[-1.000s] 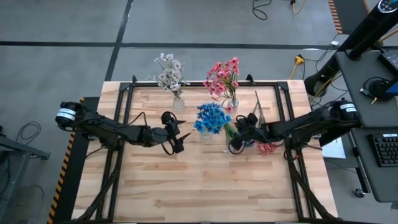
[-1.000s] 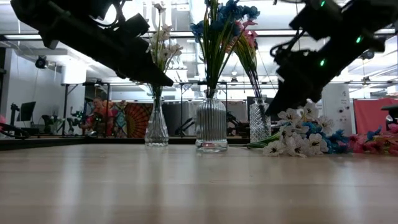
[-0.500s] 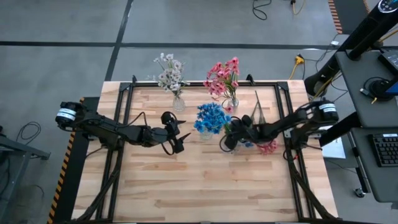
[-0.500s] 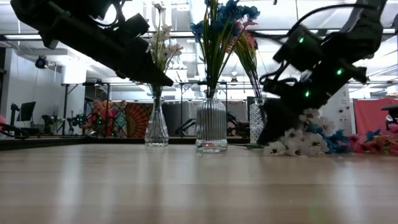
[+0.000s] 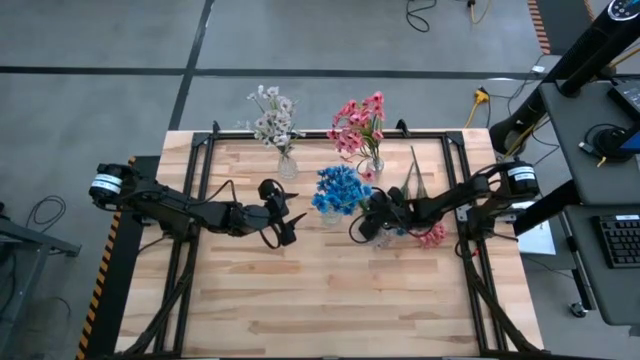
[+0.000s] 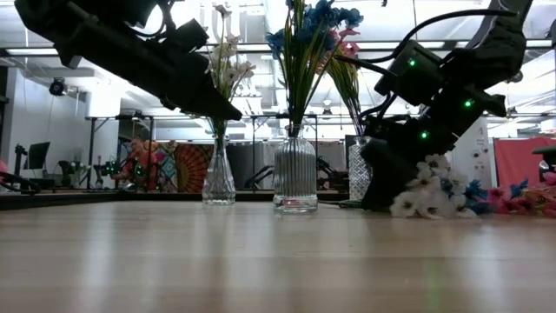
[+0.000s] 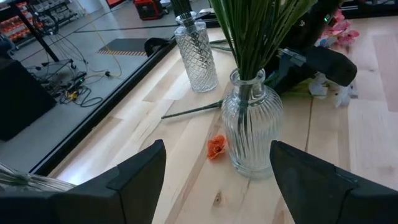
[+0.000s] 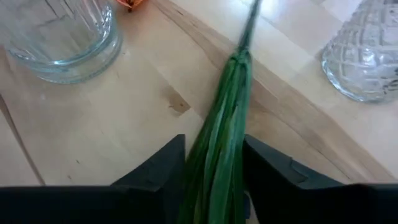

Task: Sort flowers into vase by color
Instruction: Put the white flowers into the left transparent vase

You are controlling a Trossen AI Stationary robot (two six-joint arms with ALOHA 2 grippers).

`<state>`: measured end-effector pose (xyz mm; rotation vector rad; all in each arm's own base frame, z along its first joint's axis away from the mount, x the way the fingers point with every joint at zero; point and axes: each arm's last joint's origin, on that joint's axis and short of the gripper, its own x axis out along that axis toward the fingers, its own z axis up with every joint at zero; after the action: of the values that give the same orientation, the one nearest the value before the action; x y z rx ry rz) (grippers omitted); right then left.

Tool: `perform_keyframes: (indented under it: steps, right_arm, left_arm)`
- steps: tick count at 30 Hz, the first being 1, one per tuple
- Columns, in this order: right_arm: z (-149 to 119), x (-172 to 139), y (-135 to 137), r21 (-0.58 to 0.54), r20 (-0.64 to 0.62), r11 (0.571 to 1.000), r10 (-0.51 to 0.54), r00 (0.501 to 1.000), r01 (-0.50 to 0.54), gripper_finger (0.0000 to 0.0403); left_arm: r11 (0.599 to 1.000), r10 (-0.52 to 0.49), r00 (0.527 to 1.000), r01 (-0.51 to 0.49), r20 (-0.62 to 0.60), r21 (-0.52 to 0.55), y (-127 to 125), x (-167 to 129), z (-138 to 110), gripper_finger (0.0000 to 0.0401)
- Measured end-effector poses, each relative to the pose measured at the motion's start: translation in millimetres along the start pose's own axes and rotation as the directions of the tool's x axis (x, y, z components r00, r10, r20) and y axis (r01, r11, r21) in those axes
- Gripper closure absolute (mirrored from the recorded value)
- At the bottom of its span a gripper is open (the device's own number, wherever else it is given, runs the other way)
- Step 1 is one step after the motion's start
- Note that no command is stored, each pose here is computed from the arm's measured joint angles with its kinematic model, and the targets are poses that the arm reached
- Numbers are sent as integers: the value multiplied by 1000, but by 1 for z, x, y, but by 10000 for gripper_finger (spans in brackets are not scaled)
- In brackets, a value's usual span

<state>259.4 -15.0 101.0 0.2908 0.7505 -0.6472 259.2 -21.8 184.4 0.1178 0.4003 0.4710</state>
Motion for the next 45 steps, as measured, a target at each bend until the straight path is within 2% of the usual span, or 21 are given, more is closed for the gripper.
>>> perform_keyframes:
  steps: [9, 14, 25, 28, 31, 38, 41, 45]
  right_arm:
    - [-1, -1, -1, 36, -12, 999, -10, 1000, 10, 350]
    - [4, -7, -2, 45, 4, 999, 0, 1000, -1, 379]
    - [26, -52, -12, 69, 70, 996, 46, 996, -51, 383]
    - [31, -67, -17, 75, 87, 994, 69, 994, -76, 384]
    - [34, -84, -23, 81, 89, 990, 105, 990, -113, 384]
    - [34, -116, -32, 92, 86, 971, 212, 974, -219, 384]
    - [32, -126, -33, 79, 85, 963, 252, 964, -259, 384]
    - [29, -136, -34, 102, 80, 954, 276, 958, -283, 384]
  left_arm:
    - [1000, -1, 1000, 1, 19, -24, -1, 0, 7, 132]
    - [1000, -7, 1000, 7, 18, 0, -3, 0, 12, 132]
    - [993, -50, 997, 56, -59, 101, -17, -8, 24, 132]
    - [985, -60, 989, 81, -137, 155, -22, -14, 26, 132]
    - [984, -31, 969, 73, -246, 164, -25, -23, 29, 132]
    - [975, 81, 922, 5, -380, 220, -32, -61, 45, 132]
    - [971, 134, 913, -44, -385, 235, -34, -81, 51, 132]
    - [974, 135, 917, -53, -377, 220, -41, -105, 54, 132]
